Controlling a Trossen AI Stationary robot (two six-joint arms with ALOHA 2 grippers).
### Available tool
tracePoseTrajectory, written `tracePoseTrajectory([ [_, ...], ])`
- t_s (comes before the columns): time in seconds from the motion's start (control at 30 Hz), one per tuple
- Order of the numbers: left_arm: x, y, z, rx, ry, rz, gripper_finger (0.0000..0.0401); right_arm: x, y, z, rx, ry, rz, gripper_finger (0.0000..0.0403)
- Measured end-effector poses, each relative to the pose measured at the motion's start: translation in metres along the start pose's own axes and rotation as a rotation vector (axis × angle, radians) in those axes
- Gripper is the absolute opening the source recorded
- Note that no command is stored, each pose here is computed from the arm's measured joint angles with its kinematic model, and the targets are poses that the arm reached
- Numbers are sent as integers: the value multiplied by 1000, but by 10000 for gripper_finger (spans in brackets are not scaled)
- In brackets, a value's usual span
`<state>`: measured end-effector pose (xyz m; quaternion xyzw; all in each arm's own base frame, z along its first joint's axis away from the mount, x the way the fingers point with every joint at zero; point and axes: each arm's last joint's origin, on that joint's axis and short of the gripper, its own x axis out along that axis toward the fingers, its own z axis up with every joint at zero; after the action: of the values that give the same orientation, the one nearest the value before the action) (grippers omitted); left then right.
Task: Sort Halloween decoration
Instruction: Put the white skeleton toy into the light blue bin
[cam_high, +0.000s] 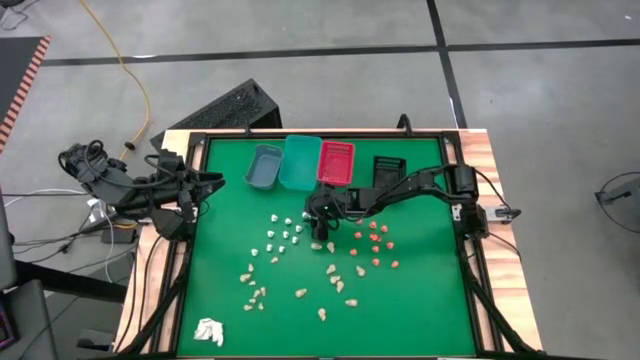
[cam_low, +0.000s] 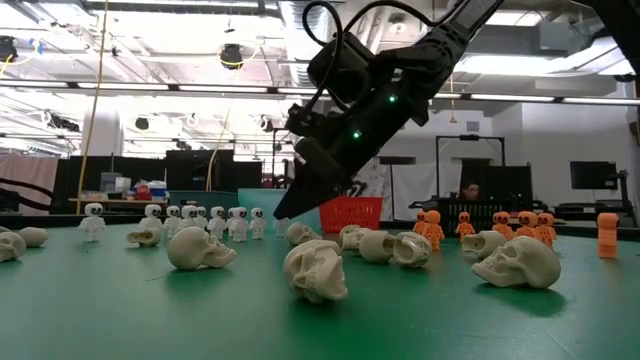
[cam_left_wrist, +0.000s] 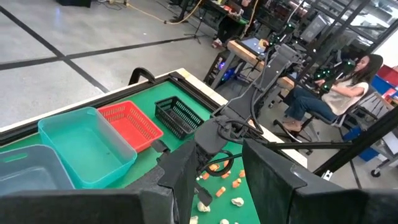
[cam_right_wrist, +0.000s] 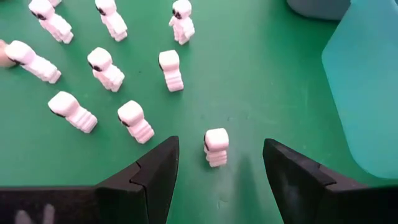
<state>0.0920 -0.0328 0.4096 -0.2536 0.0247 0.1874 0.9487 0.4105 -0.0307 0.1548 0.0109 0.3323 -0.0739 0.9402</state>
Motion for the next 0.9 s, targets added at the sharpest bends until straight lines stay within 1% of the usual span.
tracePoseTrajectory([
  [0.27, 0, 0, 0, 9, -1, 2, 121, 0, -4, 0, -10, -1, 41, 243],
  [0.53, 0, 0, 0, 14, 1, 5, 121, 1, -9, 1, -11, -5, 34, 243],
  [0.9, 0, 0, 0, 14, 1, 5, 121, 1, -8, 4, -18, -39, 65, 208],
])
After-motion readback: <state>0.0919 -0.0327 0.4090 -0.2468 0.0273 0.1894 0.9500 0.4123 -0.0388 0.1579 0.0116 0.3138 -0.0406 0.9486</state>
